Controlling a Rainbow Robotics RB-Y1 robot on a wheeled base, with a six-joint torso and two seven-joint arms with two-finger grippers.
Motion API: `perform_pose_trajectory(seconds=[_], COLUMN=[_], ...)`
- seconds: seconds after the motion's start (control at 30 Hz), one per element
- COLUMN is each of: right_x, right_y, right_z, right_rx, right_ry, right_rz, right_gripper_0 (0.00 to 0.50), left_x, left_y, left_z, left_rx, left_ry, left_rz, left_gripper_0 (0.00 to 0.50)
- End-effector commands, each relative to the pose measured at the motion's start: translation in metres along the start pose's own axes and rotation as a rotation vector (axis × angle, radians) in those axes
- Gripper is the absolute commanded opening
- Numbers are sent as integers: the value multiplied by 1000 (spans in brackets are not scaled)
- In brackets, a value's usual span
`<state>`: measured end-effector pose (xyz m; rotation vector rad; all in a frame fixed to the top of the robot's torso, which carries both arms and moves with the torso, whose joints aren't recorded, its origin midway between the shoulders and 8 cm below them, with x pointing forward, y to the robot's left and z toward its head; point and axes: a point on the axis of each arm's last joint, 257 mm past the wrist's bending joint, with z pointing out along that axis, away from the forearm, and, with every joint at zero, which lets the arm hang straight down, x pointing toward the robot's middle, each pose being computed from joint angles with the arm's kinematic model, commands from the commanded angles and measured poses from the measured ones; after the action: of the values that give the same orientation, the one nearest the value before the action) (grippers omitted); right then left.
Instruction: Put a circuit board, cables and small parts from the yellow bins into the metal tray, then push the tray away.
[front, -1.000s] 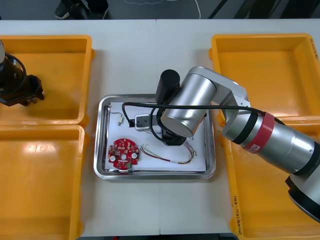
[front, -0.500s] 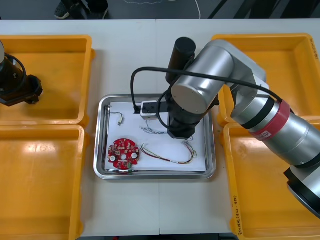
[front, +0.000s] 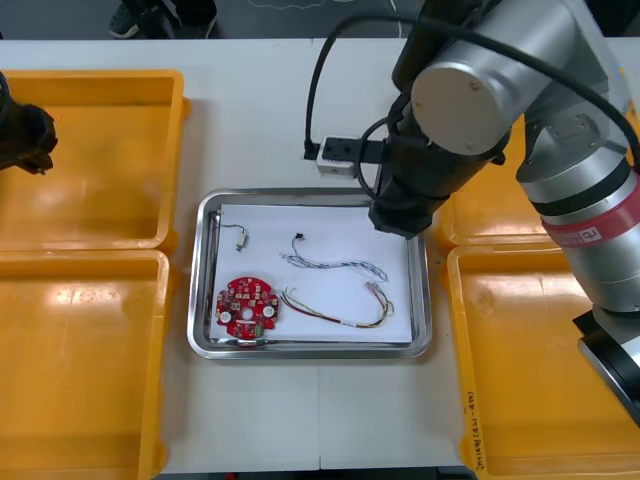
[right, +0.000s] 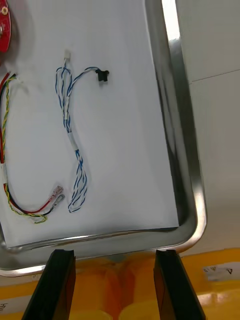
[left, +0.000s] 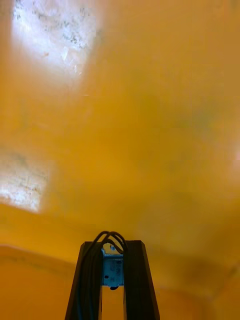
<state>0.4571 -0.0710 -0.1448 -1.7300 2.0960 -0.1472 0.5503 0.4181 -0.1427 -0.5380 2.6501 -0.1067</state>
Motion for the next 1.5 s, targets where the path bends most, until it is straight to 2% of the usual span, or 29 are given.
perform_pose_trajectory(seconds=[0.03,0.2,0.27,0.33,0.5,0.57,0.7,0.87,1.07,1.13,1.23,1.33,1.5], right_x=[14,34,44,55,83,93,110,134,157,165,174,180,194], right_y=[-11,-4,1,8,21,23,31,37,47,52,52,52,55], right_z=[-25,-33,-35,-38,-41,-44,-47,-50,-51,-51,-53,-52,-48], right_rx=[55,92,90,65,-16,-18,8,30,37,43,82,104,133], right_ry=[-66,-68,-69,-82,-100,-103,-88,-59,-46,-39,-30,-22,0], right_rz=[135,203,240,296,434,470,481,524,645,717,786,839,941], right_gripper_0=[458,456,456,459,459,458,457,457,458,458,458,456,457], left_x=[0,8,13,19,14,14,24,39,56,63,74,82,100], left_y=[-11,-17,-20,-25,-52,-61,-93,-124,-161,-179,-202,-216,-241], left_z=[-32,-56,-64,-73,-89,-93,-99,-103,-104,-103,-100,-94,-79], left_rx=[4,-7,-16,-20,1,6,38,53,81,105,137,148,141], left_ry=[-21,-15,-10,-7,-57,-66,-58,-46,-24,-18,-17,-11,-9], left_rz=[50,78,92,110,162,158,155,172,209,230,259,266,304], left_gripper_0=[0,0,0,0,0,0,0,0,0,0,0,0,0])
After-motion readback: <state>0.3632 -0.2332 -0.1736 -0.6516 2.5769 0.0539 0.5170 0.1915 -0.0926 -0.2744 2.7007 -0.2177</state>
